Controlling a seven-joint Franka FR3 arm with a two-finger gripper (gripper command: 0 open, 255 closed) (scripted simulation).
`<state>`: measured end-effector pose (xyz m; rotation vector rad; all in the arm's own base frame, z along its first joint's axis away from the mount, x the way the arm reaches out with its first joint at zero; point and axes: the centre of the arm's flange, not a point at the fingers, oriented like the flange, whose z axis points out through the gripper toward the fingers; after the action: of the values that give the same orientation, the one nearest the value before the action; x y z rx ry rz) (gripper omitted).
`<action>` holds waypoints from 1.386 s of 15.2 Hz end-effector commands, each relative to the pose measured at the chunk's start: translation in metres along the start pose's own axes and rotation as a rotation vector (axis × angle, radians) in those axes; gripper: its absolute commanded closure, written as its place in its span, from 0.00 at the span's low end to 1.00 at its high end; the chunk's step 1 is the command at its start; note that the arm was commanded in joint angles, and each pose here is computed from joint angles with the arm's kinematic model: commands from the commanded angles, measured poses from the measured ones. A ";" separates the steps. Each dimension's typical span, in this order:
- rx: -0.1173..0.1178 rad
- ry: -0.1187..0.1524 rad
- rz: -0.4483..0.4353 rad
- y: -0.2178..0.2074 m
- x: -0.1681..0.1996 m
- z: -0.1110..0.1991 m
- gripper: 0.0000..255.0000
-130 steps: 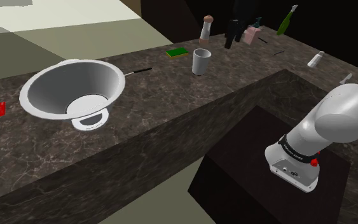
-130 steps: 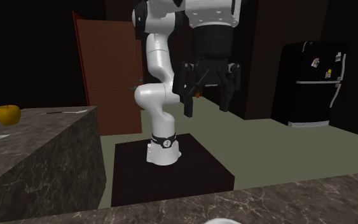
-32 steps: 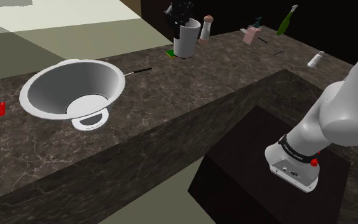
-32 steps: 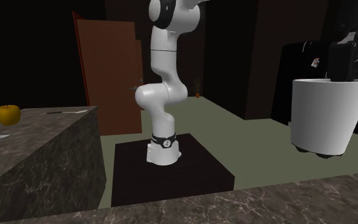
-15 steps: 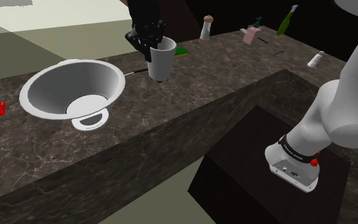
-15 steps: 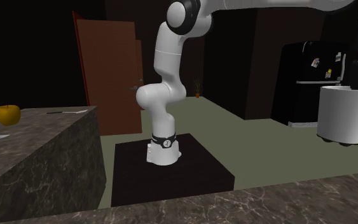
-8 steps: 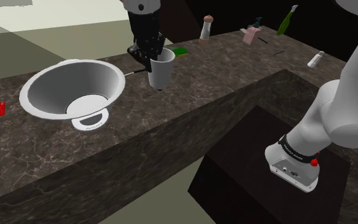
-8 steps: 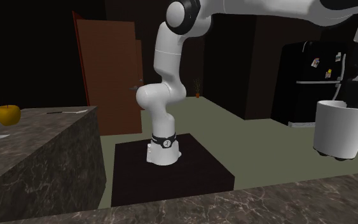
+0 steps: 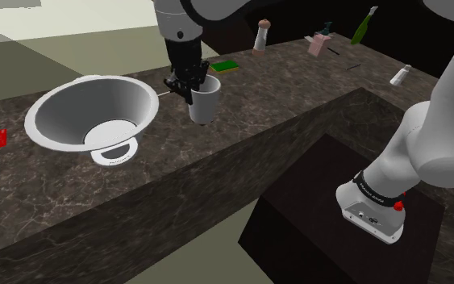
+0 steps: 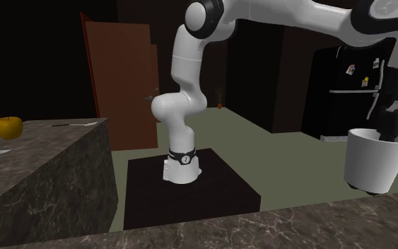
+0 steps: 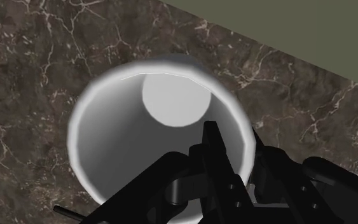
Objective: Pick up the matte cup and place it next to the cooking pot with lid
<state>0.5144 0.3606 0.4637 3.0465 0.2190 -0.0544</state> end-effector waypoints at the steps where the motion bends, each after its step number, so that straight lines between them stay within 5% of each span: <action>1: 0.000 0.001 0.000 0.000 0.000 0.011 1.00; 16: 0.000 0.001 0.000 -0.007 0.003 0.089 1.00; 21: 0.000 0.001 0.000 -0.007 0.003 0.089 1.00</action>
<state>0.5138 0.3594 0.3740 3.0467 0.2190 -0.0540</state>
